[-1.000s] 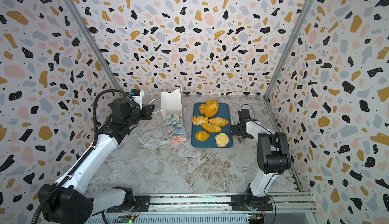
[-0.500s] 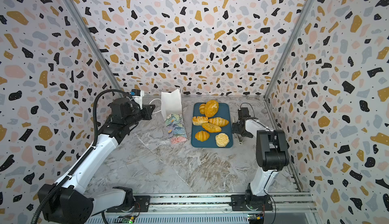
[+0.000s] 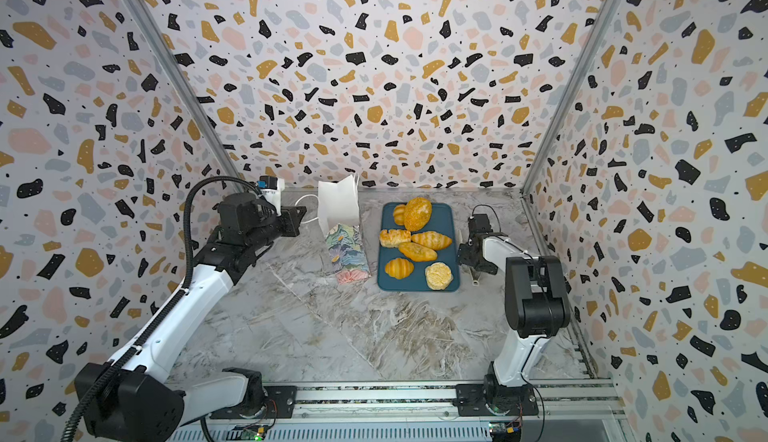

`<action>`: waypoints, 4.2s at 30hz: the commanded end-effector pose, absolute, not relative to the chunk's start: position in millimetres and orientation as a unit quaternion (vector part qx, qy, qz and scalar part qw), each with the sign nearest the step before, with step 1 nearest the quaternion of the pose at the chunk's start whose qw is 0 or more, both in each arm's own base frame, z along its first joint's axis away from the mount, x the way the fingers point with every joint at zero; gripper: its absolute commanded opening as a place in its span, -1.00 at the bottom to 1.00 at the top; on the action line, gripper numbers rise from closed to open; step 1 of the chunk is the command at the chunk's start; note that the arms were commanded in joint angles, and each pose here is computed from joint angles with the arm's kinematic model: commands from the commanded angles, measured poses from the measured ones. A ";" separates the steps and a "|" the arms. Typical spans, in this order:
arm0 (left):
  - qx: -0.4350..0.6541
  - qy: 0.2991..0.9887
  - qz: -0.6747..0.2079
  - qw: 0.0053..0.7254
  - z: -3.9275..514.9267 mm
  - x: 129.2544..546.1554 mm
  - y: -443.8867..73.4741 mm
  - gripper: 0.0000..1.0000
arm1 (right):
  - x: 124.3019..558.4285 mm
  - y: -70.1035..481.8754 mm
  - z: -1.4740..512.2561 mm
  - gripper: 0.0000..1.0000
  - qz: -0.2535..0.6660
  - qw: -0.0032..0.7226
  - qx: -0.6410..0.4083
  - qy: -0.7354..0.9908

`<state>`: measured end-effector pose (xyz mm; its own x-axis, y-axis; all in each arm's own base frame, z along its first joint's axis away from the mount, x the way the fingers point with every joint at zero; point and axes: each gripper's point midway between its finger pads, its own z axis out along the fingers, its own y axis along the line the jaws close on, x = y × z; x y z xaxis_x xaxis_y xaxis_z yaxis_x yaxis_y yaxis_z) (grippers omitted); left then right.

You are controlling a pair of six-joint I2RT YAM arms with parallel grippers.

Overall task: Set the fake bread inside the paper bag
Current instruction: 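Lower the right gripper onto the metal tongs beside the tray, then lift the tongs with the right gripper and swing them toward the tray, then position the open tongs around the round seeded bun with the right gripper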

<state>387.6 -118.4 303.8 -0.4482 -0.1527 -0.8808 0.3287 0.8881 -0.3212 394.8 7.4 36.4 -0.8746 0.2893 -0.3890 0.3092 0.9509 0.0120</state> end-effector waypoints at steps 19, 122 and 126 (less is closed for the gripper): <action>0.056 0.813 -0.232 0.531 307.6 387.4 -118.1 -1.00 | 383.2 16.0 52.1 0.73 -0.006 0.204 0.125 0.971; 0.039 0.818 -0.215 0.532 302.9 390.8 -110.7 -1.00 | 239.6 109.7 183.1 0.10 0.089 0.212 -0.107 0.967; 0.039 0.817 -0.214 0.534 304.2 390.6 -110.4 -1.00 | 235.0 104.7 179.0 0.10 0.080 0.204 -0.092 0.971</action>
